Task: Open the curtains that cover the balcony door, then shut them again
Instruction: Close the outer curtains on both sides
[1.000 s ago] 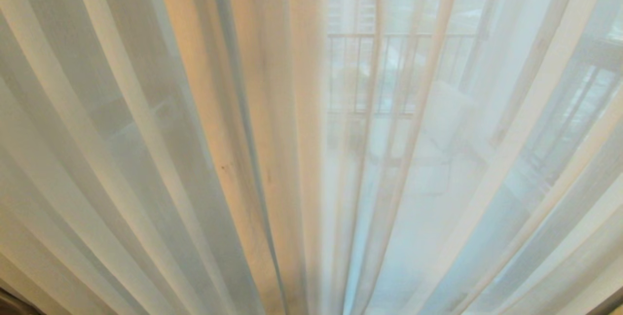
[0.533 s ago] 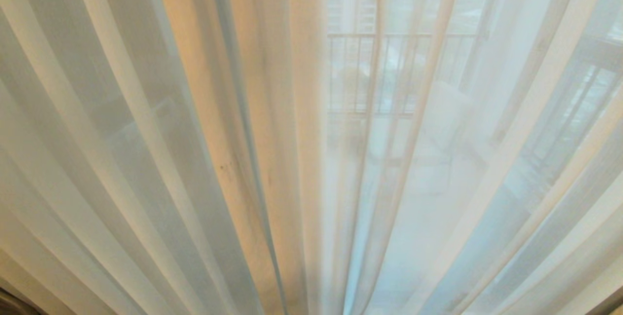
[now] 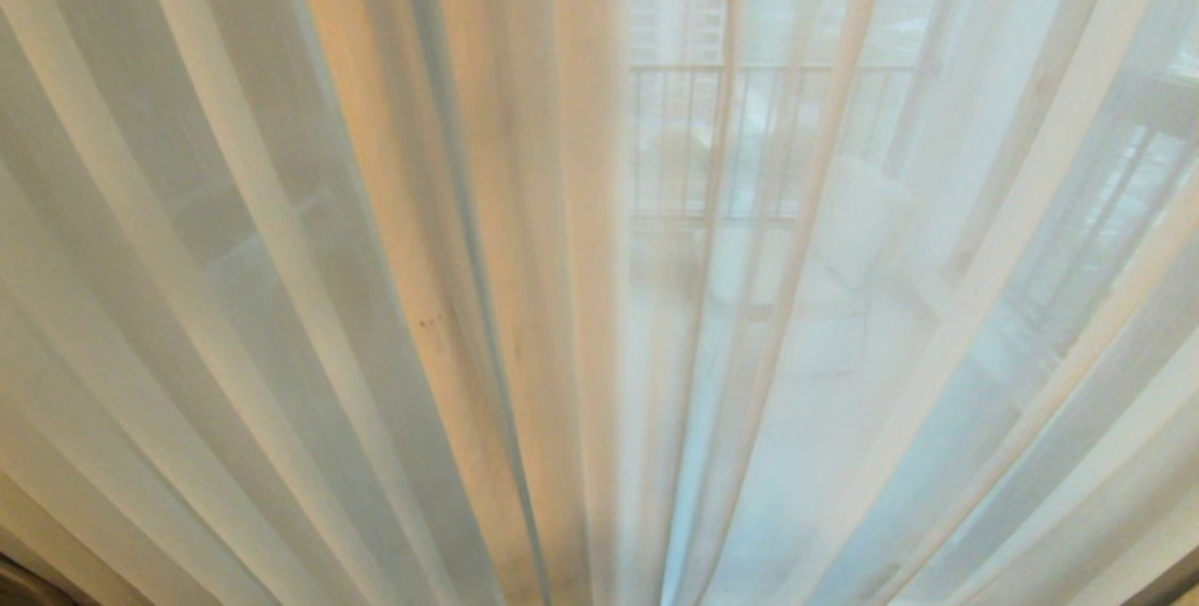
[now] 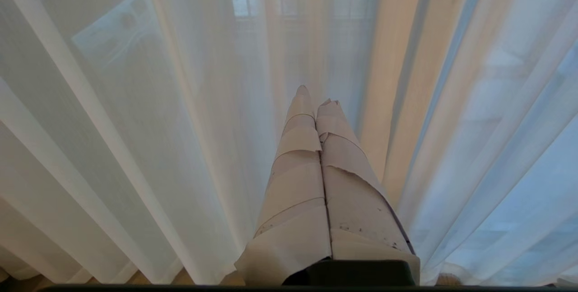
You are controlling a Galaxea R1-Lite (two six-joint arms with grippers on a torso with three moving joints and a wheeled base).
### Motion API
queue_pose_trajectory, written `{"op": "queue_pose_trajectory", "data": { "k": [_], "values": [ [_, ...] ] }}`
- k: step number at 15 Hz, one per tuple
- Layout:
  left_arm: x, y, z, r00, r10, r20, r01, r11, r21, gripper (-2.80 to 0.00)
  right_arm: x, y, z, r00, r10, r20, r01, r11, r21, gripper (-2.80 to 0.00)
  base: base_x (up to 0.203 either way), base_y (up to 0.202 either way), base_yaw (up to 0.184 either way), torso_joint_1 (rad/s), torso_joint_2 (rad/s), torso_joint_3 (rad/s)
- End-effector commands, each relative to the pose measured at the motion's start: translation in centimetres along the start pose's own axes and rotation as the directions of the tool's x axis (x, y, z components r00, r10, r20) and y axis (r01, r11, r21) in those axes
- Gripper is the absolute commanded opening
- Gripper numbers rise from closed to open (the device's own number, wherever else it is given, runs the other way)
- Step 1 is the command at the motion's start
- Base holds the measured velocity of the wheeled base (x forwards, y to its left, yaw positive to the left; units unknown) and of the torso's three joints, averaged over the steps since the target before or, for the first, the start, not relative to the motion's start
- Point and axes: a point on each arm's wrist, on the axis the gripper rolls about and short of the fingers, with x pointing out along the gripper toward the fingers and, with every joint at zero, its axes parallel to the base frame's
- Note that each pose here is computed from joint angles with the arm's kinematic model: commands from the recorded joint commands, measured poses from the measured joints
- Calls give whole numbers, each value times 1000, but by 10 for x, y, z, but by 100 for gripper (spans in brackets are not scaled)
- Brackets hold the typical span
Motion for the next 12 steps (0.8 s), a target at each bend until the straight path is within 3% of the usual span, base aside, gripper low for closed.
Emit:
{"op": "queue_pose_trajectory", "data": {
  "k": [1, 12],
  "values": [
    [0, 0, 0, 1000, 0, 2, 0, 1000, 0, -280, 0, 0, 0, 1000, 1, -1, -1, 1000, -1, -280, 0, 0, 0, 0, 0, 0],
    [0, 0, 0, 1000, 0, 2, 0, 1000, 0, -280, 0, 0, 0, 1000, 1, -1, -1, 1000, -1, -280, 0, 0, 0, 0, 0, 0]
  ]
}}
